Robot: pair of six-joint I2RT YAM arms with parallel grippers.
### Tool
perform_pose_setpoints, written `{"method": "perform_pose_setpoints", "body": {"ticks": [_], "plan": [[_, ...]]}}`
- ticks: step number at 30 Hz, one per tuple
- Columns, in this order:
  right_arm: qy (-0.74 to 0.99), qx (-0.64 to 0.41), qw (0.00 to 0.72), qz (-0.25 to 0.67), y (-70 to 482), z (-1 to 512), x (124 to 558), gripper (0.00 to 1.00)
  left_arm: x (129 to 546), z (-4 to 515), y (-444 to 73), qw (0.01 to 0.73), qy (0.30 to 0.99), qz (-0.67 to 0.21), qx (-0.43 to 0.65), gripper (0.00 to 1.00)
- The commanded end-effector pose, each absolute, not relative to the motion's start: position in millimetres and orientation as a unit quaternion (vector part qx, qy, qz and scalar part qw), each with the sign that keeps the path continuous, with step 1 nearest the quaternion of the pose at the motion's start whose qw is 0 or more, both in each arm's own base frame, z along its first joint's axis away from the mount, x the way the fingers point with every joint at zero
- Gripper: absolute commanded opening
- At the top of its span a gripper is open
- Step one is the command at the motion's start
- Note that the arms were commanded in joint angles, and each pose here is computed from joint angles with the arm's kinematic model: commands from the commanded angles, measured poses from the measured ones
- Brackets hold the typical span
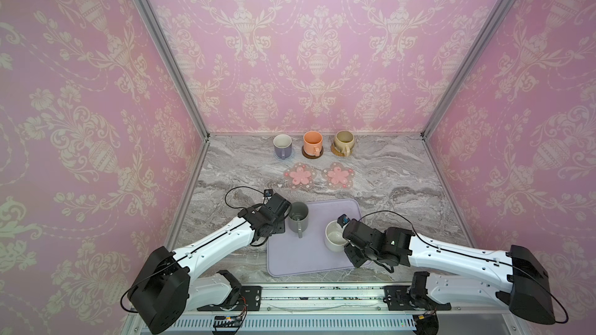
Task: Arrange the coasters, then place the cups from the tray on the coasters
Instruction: 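Lift the white speckled mug off the tray with the right gripper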
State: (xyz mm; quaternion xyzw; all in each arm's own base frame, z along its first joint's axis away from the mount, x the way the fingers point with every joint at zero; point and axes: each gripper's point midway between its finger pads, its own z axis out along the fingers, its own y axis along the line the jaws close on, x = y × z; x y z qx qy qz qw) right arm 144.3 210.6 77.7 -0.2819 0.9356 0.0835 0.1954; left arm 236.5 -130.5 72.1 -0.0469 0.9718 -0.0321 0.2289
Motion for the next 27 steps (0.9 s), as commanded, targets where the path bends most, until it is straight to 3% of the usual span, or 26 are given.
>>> {"method": "perform_pose_setpoints", "body": {"ticks": [1,9,20,27], "plan": [[0.939,-0.272,0.196,0.080,212,77,148,0.40,230,71,-126,0.228,0.972,-0.029,-0.050,0.46],[0.938,-0.265,0.210,0.072,214,79,156,0.34,230,72,-125,0.229,0.972,-0.027,-0.050,0.46],[0.938,-0.263,0.216,0.065,218,78,162,0.01,232,71,-128,0.226,0.973,-0.028,-0.046,0.46],[0.934,-0.245,0.255,0.051,206,92,173,0.00,233,74,-128,0.231,0.971,-0.030,-0.046,0.46]]}}
